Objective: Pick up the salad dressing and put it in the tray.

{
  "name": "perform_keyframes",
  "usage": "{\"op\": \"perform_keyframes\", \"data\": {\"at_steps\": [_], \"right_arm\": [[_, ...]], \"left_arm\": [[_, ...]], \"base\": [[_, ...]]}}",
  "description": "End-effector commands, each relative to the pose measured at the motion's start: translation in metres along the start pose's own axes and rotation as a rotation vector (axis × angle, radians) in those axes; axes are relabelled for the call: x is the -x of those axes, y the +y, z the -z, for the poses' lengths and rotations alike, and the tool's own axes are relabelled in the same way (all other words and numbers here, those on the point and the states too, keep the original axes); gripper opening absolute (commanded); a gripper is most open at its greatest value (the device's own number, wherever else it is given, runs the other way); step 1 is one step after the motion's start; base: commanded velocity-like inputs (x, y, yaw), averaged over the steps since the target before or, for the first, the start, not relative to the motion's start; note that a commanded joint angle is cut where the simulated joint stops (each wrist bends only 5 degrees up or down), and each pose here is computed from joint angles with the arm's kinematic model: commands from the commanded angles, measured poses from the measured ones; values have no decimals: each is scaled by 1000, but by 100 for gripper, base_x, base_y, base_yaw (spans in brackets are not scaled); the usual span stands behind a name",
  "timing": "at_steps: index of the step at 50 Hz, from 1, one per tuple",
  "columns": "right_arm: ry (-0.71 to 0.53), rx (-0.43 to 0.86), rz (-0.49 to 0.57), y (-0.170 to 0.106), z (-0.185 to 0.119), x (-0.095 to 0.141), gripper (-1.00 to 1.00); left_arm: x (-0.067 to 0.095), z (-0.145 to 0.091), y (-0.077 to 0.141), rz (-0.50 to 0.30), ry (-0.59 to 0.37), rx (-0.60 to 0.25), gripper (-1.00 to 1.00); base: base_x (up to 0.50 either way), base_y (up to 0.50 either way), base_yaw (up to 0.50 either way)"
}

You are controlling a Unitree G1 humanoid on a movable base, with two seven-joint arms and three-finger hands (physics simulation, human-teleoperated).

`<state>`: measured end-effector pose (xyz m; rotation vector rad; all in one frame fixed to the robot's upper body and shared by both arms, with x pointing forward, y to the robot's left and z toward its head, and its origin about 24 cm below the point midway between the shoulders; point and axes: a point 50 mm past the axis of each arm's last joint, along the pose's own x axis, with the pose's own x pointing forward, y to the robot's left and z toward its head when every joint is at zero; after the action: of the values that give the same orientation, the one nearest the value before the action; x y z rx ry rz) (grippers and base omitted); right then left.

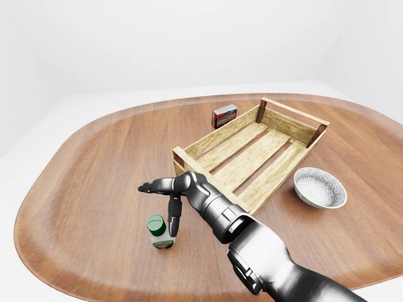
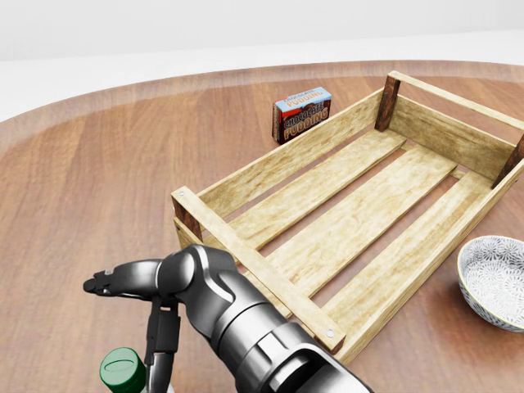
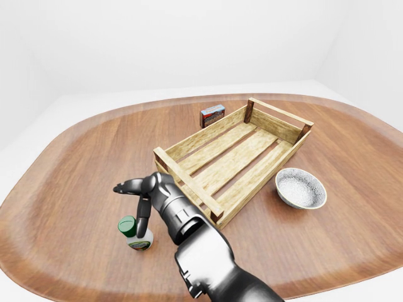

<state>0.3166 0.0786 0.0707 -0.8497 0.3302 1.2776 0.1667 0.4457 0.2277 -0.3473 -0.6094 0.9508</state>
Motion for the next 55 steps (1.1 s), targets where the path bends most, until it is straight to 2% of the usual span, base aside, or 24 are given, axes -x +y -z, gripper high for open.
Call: {"op": "perform_keyframes", "data": {"at_steps": [1,15,21,27,36,39,43,48,52,55], "right_arm": [[14,3,-10,2,2,-1,100],[0,-23,-14,2,2,-1,100],[-13,-64,-23,4,5,-2,100],[-55,-90,-9,3,2,-1,100],[-81,-119,-17,11,6,-4,100],[-127,-138,4,6,0,-1,100],[-137,-138,0,16,4,-4,100],[-128,-131,-30,47,18,-13,100],[-115,-139,-54,67,27,-17,100],[-100,-189,-74,69,35,-20,100]], "left_arm": [[-1,4,4,-8,18,-4,100],[-3,5,6,-18,28,0,100],[-3,6,1,-11,27,-5,100],[-1,-1,7,-18,8,4,100],[0,-8,0,-4,-24,0,100],[5,-19,15,-3,-55,-9,100],[10,-37,37,-14,-105,-24,100],[23,-71,72,-9,-195,-72,100],[28,-90,100,-27,-228,-121,100],[27,-98,109,-42,-238,-134,100]], "base": [[0,0,0],[0,0,0],[0,0,0],[0,0,0],[0,0,0],[0,0,0],[0,0,0],[0,0,0],[0,0,0],[0,0,0]]}}
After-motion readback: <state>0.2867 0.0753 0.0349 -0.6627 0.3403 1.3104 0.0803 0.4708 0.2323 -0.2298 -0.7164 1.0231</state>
